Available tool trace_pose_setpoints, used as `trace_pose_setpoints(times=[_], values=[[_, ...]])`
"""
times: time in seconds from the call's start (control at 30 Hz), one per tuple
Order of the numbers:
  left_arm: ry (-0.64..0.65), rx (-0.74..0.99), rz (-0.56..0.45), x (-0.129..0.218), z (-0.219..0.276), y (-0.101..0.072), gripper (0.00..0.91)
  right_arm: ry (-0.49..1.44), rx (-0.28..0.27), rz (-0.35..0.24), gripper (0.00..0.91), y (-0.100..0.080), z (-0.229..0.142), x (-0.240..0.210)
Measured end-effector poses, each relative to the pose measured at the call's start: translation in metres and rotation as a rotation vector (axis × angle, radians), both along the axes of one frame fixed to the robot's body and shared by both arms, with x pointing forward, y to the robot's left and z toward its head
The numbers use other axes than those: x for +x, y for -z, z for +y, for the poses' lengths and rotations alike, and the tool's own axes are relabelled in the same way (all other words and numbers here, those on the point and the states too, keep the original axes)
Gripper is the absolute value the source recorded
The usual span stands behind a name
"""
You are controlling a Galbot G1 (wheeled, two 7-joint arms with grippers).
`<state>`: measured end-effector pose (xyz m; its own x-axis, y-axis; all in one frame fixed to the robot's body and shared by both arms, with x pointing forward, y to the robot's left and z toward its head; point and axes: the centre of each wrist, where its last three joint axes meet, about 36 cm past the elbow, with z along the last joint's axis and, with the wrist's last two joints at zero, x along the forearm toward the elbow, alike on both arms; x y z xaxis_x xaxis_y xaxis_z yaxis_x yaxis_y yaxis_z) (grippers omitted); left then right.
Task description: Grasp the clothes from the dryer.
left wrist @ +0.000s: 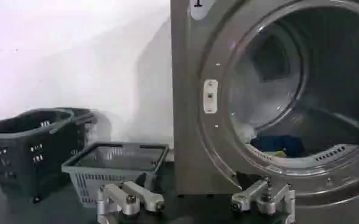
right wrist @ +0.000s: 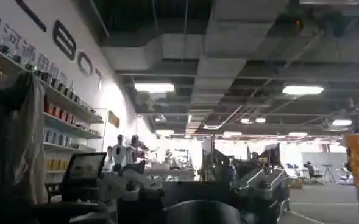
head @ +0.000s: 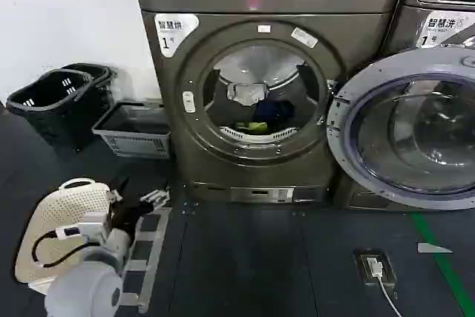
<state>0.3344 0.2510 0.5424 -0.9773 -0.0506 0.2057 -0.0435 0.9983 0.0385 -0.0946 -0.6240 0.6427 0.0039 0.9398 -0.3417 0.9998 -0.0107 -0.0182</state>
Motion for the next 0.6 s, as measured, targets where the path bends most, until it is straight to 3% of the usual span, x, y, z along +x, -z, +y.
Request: trace_pose_setpoints(times=[0.6], values=[[0.010, 0.005, -0.004, 0.002, -0.003, 0.000, 0.907, 0.006, -0.020, 0.005, 0.907, 0.017, -0.009, 0.009]])
